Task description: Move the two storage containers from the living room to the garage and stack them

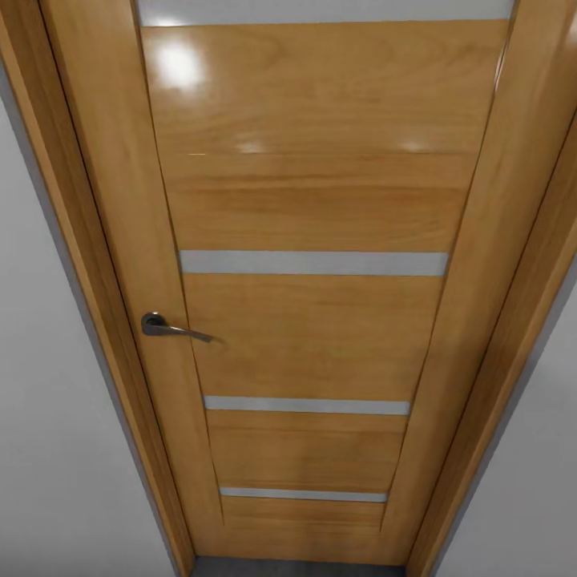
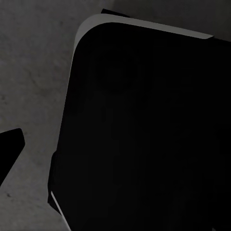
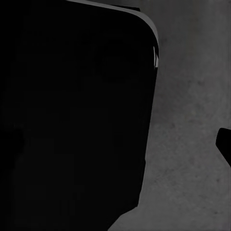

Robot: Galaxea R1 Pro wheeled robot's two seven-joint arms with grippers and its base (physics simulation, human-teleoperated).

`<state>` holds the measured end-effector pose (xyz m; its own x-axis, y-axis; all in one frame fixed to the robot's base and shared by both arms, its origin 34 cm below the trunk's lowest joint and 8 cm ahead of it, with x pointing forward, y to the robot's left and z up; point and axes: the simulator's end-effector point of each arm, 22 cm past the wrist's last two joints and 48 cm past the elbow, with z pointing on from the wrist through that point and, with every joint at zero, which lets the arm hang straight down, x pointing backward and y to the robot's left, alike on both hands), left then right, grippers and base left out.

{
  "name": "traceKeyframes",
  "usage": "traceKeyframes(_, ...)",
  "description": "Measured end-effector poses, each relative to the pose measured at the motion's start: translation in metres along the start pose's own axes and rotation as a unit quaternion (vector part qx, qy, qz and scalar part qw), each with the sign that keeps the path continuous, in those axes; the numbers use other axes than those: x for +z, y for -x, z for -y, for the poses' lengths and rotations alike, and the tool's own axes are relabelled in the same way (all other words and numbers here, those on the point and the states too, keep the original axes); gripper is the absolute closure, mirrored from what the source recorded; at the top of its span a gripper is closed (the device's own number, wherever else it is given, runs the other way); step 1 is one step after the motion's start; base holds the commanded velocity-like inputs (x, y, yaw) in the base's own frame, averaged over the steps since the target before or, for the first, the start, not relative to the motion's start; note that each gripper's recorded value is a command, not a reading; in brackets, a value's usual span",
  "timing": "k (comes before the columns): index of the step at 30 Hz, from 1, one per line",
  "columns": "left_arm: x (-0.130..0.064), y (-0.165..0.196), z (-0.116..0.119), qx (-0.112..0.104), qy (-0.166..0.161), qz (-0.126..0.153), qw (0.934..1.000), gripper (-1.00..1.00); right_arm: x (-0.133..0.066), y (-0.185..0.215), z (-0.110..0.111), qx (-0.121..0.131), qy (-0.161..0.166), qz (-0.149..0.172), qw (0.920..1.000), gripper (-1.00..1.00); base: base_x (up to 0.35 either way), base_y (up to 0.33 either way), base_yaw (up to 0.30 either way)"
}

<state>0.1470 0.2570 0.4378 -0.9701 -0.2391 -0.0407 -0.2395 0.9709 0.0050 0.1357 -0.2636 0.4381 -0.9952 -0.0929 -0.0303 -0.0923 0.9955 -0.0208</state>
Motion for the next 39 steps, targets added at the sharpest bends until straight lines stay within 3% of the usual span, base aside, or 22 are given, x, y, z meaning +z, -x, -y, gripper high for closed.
traceKeyframes(14, -0.0001, -0.0001, 0.0012, 0.001, -0.001, 0.0, 1.0, -1.0, -0.0001, -0.0003, 0.0, 0.001, -0.001, -0.001, 1.0, -1.0, 0.128, 0.168, 0.0)
traceKeyframes(27, 0.0, -0.0002, 0.0011, 0.002, -0.001, 0.0, 1.0, -1.0, 0.0, 0.0002, 0.0004, 0.002, -0.003, 0.0, 1.0, -1.0, 0.027, 0.021, -0.002)
traceKeyframes(39, 0.0, -0.0001, 0.0013, 0.002, -0.001, 0.0, 1.0, -1.0, 0.0, 0.0004, -0.0005, 0.005, -0.001, 0.001, 1.0, -1.0, 0.0, 0.0, -0.214)
